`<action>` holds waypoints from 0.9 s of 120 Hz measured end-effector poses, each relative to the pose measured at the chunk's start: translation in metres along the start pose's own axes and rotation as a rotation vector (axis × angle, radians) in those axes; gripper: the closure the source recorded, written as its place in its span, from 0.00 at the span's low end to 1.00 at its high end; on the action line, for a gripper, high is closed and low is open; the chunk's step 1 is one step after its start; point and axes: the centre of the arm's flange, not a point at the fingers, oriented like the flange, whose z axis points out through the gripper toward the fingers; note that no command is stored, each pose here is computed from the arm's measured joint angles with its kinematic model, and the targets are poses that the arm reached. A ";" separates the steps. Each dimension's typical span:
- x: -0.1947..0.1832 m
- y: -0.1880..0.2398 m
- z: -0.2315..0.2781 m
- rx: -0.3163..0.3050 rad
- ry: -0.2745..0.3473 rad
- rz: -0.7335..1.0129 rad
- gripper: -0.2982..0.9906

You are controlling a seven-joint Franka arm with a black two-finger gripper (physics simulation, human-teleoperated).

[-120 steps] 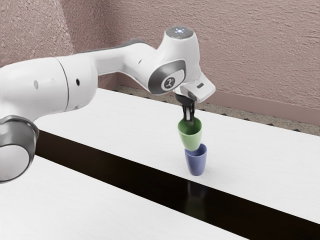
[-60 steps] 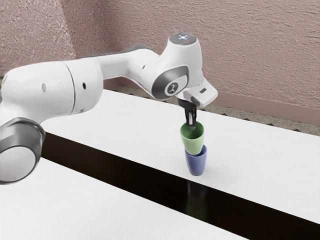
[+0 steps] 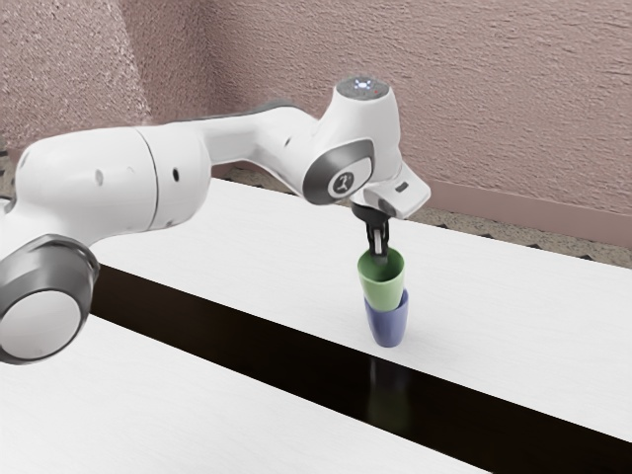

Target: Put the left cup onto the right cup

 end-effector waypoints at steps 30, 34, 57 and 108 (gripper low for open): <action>-0.002 -0.003 0.004 -0.004 0.000 -0.004 0.62; -0.002 -0.003 0.003 -0.004 0.000 -0.003 0.56; -0.002 -0.003 0.003 -0.004 0.001 0.004 0.37; -0.001 -0.001 0.001 -0.001 -0.004 0.022 0.25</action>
